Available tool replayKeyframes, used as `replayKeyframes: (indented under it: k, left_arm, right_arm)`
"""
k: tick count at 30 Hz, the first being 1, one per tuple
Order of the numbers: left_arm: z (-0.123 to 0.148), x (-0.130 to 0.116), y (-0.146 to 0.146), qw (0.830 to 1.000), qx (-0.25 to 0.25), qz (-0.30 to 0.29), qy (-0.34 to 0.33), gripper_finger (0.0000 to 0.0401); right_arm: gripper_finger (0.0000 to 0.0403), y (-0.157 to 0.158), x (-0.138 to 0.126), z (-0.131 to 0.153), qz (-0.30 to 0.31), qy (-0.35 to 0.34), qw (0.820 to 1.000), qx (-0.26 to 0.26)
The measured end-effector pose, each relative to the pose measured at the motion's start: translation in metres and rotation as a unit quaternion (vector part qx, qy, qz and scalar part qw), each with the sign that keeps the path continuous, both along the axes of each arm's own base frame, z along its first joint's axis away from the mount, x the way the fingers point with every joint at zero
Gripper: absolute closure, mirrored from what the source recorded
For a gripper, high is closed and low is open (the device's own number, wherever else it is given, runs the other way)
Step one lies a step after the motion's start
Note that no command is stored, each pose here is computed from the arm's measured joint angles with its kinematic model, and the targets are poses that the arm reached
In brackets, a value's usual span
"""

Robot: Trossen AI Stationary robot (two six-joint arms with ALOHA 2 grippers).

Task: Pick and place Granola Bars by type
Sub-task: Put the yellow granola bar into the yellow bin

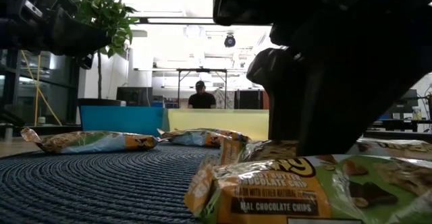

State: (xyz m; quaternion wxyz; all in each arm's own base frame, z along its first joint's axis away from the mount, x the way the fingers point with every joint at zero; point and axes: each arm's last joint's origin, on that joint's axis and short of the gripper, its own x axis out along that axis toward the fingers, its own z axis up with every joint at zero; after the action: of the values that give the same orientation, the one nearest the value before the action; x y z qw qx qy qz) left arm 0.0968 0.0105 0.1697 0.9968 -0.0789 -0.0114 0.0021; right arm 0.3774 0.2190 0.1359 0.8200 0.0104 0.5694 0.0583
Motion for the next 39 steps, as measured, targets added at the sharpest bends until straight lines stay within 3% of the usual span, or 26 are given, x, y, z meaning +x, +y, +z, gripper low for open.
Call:
replayKeyframes:
  k: [11, 19, 31, 39]
  left_arm:
    - [0.000, 0.000, 0.000, 1.000, 0.000, 0.000, 0.000, 0.0319]
    - [0.000, 0.000, 0.000, 1.000, 0.000, 0.000, 0.000, 0.0319]
    - [0.000, 0.000, 0.000, 1.000, 0.000, 0.000, 0.000, 0.0319]
    - [0.000, 0.000, 0.000, 1.000, 0.000, 0.000, 0.000, 0.0319]
  right_arm:
    - [0.0305, 0.000, 0.000, -0.001, -0.001, 0.001, 1.000, -0.002]
    - [0.0328, -0.003, -0.003, 0.012, -0.002, -0.006, 1.000, 0.003]
    - [0.0329, -0.030, 0.002, 0.078, -0.045, -0.111, 0.993, 0.014]
    - [0.0329, -0.073, 0.008, 0.142, -0.115, -0.253, 0.961, -0.008]
